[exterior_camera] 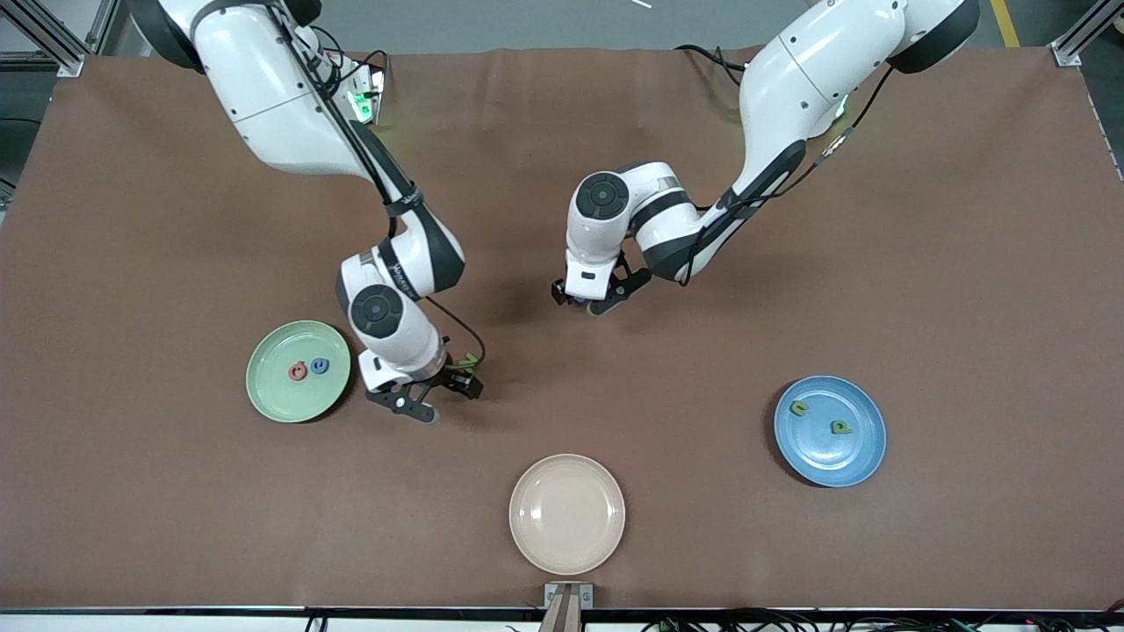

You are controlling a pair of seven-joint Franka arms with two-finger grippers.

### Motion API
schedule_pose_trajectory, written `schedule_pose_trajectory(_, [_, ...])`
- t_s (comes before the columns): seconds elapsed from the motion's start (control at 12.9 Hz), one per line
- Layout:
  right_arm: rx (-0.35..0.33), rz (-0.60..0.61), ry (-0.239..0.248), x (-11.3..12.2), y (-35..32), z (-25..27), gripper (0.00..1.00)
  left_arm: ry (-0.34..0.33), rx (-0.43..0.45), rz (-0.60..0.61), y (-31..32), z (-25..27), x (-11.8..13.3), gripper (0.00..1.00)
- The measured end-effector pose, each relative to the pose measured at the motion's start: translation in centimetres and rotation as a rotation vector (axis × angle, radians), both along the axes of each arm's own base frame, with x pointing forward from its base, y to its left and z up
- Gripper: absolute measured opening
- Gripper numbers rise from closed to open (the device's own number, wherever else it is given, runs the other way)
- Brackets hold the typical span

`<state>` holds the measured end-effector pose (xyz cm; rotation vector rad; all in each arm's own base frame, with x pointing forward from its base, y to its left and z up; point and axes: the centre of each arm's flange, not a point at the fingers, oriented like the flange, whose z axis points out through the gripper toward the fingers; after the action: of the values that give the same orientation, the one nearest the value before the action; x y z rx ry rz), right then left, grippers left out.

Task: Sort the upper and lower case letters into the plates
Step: 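Grasp the green B with the right gripper while the left gripper grasps blue m, then drop the B on the green plate while the left gripper drops m on blue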

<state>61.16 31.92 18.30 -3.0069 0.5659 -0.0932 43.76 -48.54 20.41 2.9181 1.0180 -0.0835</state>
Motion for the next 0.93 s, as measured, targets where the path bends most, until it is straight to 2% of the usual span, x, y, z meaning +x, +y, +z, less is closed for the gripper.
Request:
schedule_pose_trajectory(0.08, [0.000,0.003,0.003,-0.6,0.9,-1.0,1.00,0.001,0.002,0.022,0.0,-0.1,-0.1,0.83])
schedule_pose_trajectory(0.23, [-0.002,0.011,0.004,-1.1,1.5,-1.8,0.95,0.003,0.015,0.059,-0.1,-0.6,-0.4,0.82])
schedule_pose_trajectory(0.31, [0.001,0.012,-0.001,-0.9,1.6,-1.6,0.88,0.001,0.025,0.078,-0.2,-0.9,-0.5,0.82])
schedule_pose_trajectory(0.62, [0.009,0.017,-0.014,-0.6,2.3,-0.6,0.38,-0.011,0.031,0.121,-0.8,-2.4,-1.4,0.81])
schedule_pose_trajectory(0.93, [-0.021,0.017,0.019,-0.1,1.0,-0.5,0.37,-0.006,0.031,0.126,-0.8,-2.9,-1.4,0.79])
